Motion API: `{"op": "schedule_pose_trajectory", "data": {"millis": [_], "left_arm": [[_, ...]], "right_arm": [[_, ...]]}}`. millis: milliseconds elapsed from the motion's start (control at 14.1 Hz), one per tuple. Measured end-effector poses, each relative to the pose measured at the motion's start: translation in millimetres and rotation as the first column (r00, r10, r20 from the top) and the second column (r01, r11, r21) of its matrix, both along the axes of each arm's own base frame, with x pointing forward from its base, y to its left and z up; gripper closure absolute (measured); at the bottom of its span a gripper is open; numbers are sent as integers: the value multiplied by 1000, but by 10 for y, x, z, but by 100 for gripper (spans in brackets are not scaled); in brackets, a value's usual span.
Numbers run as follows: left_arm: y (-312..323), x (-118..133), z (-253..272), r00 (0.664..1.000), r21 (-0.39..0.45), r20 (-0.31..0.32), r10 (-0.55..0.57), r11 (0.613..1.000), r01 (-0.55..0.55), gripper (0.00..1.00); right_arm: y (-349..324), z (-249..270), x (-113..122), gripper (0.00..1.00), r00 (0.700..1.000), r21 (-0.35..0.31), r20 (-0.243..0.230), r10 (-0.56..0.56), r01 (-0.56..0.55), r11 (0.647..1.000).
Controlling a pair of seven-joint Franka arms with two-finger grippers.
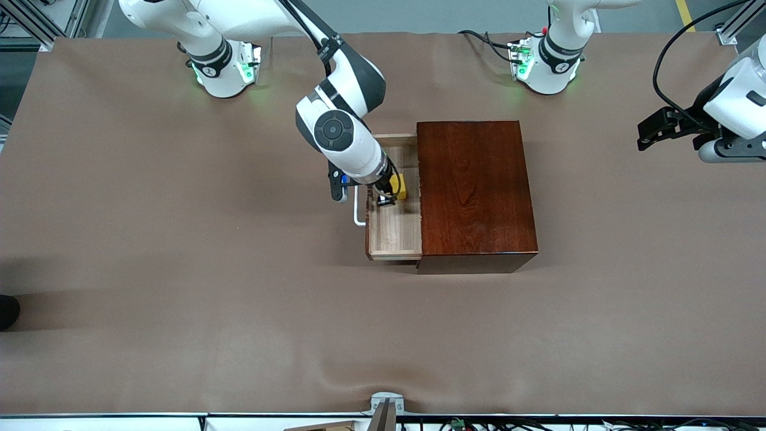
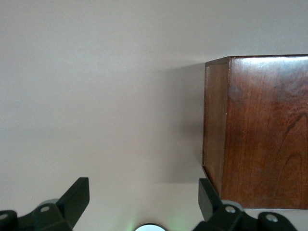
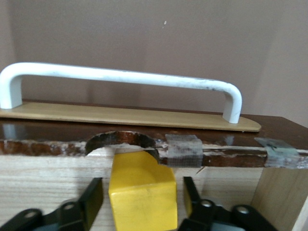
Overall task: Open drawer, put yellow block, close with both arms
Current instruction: 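Lower the cube into the drawer and open the right gripper, then withdraw the right gripper while the left gripper moves to the drawer front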
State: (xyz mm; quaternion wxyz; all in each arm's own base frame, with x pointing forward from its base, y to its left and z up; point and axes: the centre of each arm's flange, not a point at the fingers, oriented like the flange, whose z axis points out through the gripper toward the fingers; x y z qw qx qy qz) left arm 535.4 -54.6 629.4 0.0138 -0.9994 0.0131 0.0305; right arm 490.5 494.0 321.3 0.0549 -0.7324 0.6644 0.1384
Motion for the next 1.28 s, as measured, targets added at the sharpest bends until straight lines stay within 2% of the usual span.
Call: {"op": "schedule_pose_trajectory", "data": {"millis": [142,284,426,568,709,922,1064,1277], "left_arm": [[0,0,2,1000,0,0,0,1000,0,0],[-3,0,5,1000,0,1,0,1000,0,0],[-26,-1,20,1000,-1,5,-5,1000,5,0],[-149,-14,42,1000,-2,10,-25,1000,25,0],[-360,-39,71,999,-2,19,-35,999,35,0],[-868,-86,53,999,-28,15,-43,999,44,0],[-1340,-86,-53,1000,-55,-4,-2,998,2,0],[-2193,16,-194,994,-86,-1,110,990,-110,0]], "right_arm": [[-14,4,18,1,1000,-1,1,-8,8,1000],[-20,84,69,0,1000,1,3,-10,10,1000],[-71,320,178,0,999,-17,-32,-1,1,1000],[-242,609,365,0,998,-36,-65,-5,3,999],[-510,889,607,0,997,-38,-78,-13,10,999],[-917,1168,926,0,998,-13,-54,32,-33,999],[-1170,1300,1088,0,998,-2,-34,53,-53,999],[-1690,1570,1271,0,974,13,-16,226,-225,974]]}}
